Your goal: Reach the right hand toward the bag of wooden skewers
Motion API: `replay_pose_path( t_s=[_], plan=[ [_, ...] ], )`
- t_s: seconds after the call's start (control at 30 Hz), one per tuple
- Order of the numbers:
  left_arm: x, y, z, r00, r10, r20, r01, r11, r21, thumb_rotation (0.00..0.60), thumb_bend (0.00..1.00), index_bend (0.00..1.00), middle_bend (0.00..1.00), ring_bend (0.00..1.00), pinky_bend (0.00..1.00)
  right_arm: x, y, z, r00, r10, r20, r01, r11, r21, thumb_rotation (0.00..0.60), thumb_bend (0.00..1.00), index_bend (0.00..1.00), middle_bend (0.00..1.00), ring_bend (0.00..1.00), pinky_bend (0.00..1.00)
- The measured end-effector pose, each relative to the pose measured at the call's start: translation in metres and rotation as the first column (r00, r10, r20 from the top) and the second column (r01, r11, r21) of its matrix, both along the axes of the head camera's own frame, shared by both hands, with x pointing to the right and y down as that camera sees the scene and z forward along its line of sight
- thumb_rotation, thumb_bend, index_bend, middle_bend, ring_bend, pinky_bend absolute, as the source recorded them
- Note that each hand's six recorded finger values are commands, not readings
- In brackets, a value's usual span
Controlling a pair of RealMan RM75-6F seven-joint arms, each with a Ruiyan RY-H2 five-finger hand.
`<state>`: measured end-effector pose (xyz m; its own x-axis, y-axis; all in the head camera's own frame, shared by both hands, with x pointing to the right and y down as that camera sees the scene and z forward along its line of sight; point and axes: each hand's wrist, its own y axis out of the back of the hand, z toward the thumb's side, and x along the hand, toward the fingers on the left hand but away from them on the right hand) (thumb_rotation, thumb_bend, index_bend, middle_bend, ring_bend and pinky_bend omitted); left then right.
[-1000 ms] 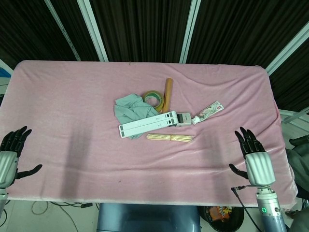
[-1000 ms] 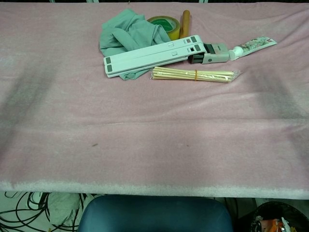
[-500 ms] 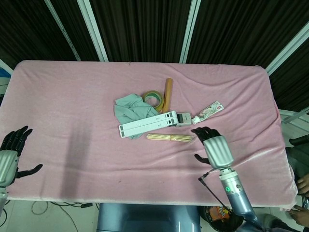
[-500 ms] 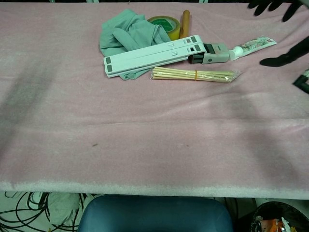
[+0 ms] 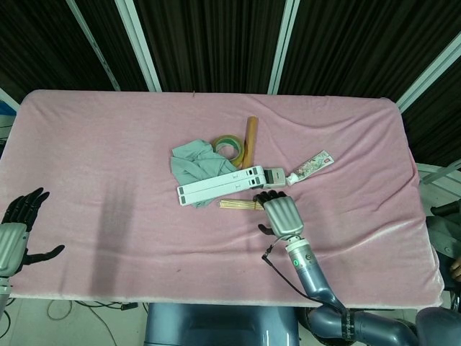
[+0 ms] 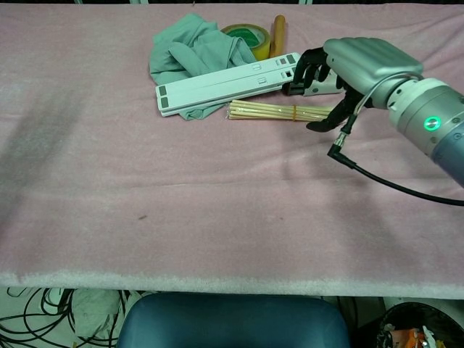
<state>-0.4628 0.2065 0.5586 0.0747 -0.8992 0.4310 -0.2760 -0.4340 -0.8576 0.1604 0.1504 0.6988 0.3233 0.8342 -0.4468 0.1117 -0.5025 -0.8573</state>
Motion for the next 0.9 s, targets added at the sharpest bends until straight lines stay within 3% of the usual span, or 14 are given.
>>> replay_pose_path(
  t_s=[0.43,0.63,0.8,0.9],
  plan=[
    [-0.001,-0.002,0.002,1.0,-0.017,-0.01,0.016,1.0,-0.02,0.6,0.0,0.0,0.0,0.0,0.0,-0.02,-0.015,0.042,0.999,-0.001,-0.035,0.0,0.999,-0.038,0.6,0.29,0.39,0.39,0.34,0.41],
    [-0.002,-0.002,0.002,1.0,-0.023,-0.013,0.023,0.999,-0.023,0.6,0.0,0.0,0.0,0.0,0.0,-0.021,-0.015,0.054,0.999,0.003,-0.044,-0.006,0.998,-0.059,0.6,0.39,0.51,0.48,0.4,0.43],
    [-0.002,-0.002,0.002,1.0,-0.025,-0.015,0.025,0.999,-0.023,0.6,0.0,0.0,0.0,0.0,0.0,-0.021,-0.01,0.06,0.999,0.002,-0.041,-0.005,0.997,-0.074,0.6,0.55,0.67,0.61,0.53,0.55],
    [-0.002,-0.002,0.002,1.0,-0.026,-0.016,0.025,0.999,-0.022,0.6,0.0,0.0,0.0,0.0,0.0,-0.021,-0.011,0.057,0.999,0.005,-0.032,-0.007,0.998,-0.06,0.6,0.57,0.7,0.64,0.56,0.58]
  ],
)
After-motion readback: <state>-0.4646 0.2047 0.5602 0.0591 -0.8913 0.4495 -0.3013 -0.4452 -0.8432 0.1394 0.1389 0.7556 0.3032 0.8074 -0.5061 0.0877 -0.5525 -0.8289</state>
